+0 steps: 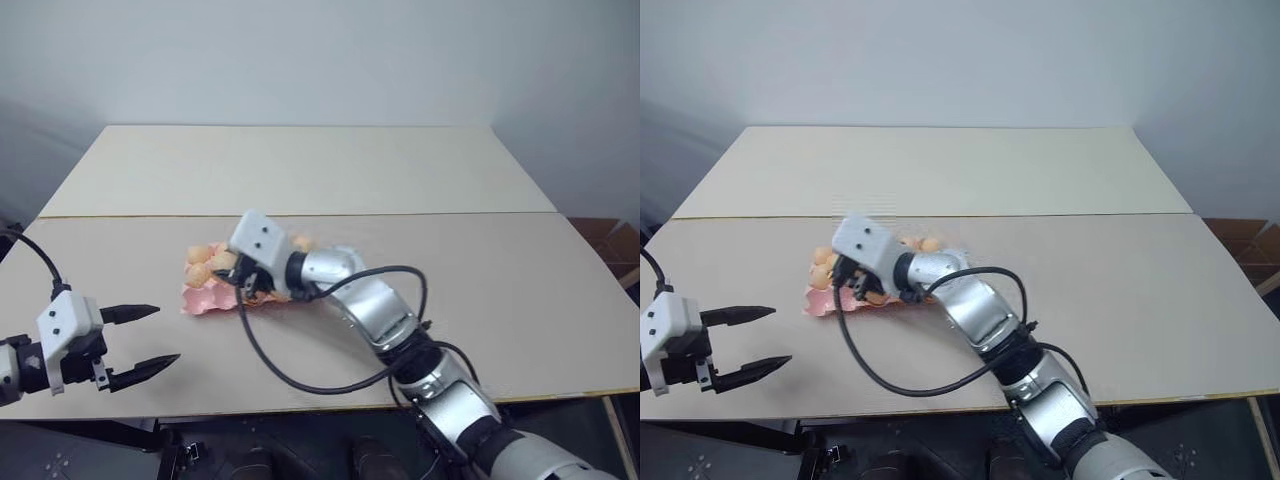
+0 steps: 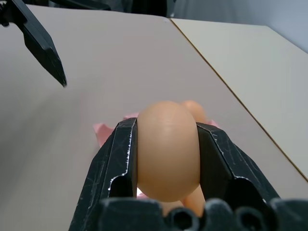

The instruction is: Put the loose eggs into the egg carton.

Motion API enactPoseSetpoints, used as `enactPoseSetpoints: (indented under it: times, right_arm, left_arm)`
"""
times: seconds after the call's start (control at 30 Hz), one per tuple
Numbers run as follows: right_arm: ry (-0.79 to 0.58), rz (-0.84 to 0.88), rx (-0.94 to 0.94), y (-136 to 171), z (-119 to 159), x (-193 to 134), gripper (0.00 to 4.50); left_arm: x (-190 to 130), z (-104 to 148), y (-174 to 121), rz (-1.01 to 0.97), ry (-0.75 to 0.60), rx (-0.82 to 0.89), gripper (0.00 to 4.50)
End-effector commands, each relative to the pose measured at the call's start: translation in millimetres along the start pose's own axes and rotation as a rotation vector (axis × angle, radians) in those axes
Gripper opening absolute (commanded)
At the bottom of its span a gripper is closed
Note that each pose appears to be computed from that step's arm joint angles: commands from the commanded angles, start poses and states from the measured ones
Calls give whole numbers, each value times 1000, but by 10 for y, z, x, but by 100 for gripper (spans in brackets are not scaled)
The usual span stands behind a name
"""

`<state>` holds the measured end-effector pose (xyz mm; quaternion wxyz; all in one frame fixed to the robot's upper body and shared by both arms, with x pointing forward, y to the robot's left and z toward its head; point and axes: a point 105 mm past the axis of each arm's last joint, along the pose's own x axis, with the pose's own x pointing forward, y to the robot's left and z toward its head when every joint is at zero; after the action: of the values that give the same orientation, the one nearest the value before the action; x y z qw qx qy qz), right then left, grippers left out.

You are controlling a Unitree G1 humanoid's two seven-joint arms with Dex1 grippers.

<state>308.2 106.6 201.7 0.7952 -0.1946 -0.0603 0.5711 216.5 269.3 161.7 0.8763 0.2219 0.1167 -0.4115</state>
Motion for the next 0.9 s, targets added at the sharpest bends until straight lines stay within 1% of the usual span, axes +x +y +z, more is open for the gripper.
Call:
enactPoseSetpoints:
  times: [0.03, 0.2, 0.43, 0.5, 0.53, 0.57, 0.6, 0.63, 0.73, 0.9]
  right_arm:
    - [-85, 3, -31, 48, 173, 125, 159]
    - [-102, 38, -49, 182, 134, 273, 159]
    - [-109, 59, -77, 224, 107, 360, 159]
    - [-112, 65, -104, 237, 106, 379, 224]
    - [-115, 67, -109, 242, 106, 385, 246]
    - [-117, 62, -116, 244, 109, 390, 277]
    - [-119, 58, -120, 243, 112, 394, 321]
    - [-116, 54, -126, 240, 106, 393, 348]
    - [-97, 59, -134, 226, 70, 373, 348]
    - [-100, 30, -166, 139, 99, 259, 348]
  left_arm:
    - [-5, 130, -50, 7, -39, 32, 450]
    - [58, 157, -167, -12, -63, 13, 450]
    - [65, 150, -193, -7, -64, 0, 450]
    - [65, 150, -190, -6, -65, -1, 450]
    - [65, 150, -189, -6, -66, -1, 450]
    - [66, 152, -186, -5, -66, 0, 450]
    - [66, 152, -182, -4, -67, 0, 450]
    - [67, 151, -178, -3, -66, 1, 450]
    - [73, 149, -164, -3, -64, 4, 450]
    - [97, 162, -145, -12, -69, 12, 450]
